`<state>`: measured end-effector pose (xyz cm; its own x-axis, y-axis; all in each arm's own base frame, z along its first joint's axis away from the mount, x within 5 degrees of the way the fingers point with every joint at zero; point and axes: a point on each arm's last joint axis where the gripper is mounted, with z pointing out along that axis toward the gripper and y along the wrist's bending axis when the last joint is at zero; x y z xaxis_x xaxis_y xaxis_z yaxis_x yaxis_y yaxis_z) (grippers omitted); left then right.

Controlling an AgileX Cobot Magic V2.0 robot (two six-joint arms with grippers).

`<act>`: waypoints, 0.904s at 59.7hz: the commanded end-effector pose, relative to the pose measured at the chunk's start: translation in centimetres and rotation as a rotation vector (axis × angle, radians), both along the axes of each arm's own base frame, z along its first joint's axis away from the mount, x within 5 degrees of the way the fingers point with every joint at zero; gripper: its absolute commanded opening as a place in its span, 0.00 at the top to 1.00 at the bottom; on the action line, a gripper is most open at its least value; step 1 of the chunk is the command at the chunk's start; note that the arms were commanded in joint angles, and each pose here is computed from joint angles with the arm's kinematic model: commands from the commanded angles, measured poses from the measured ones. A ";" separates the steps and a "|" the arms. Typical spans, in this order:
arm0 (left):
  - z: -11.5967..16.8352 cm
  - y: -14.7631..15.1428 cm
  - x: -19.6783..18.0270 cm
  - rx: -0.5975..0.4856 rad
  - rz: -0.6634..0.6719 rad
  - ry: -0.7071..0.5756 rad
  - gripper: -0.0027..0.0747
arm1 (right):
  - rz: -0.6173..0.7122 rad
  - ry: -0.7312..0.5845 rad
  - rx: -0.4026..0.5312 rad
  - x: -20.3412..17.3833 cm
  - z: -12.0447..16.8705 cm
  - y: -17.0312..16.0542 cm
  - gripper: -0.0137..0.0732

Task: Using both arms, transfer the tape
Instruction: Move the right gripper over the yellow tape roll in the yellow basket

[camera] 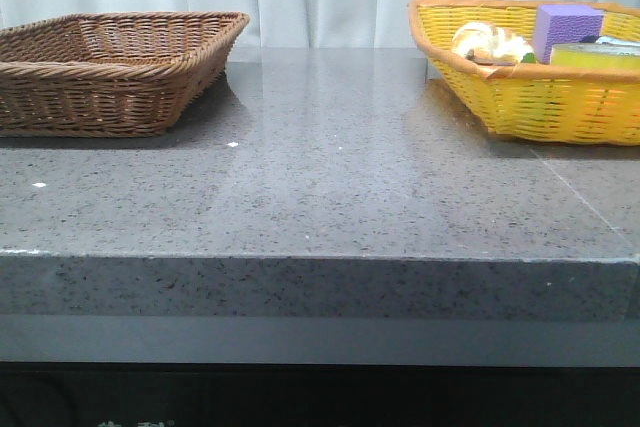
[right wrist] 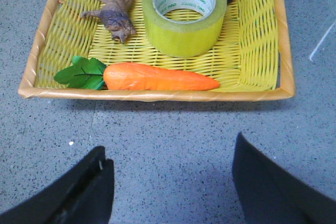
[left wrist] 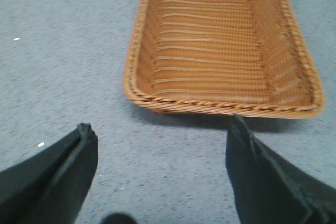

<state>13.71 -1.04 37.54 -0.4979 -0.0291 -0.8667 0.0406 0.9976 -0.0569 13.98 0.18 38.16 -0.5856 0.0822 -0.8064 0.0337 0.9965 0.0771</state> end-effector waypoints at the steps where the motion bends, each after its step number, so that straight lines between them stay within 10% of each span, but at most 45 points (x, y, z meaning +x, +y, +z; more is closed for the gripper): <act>1: 1.9 -1.1 0.1 -0.025 -0.086 -0.131 0.33 | -0.004 -0.112 -0.011 0.0 1.7 -0.1 0.26; 21: 2.3 -4.7 -0.7 -0.048 -0.352 -0.174 0.33 | -0.003 -0.104 -0.011 0.0 1.7 -0.1 0.26; 54: 2.3 -4.9 -0.9 -0.049 -0.372 -0.174 0.33 | -0.131 -0.026 -0.009 6.8 3.8 -2.1 0.26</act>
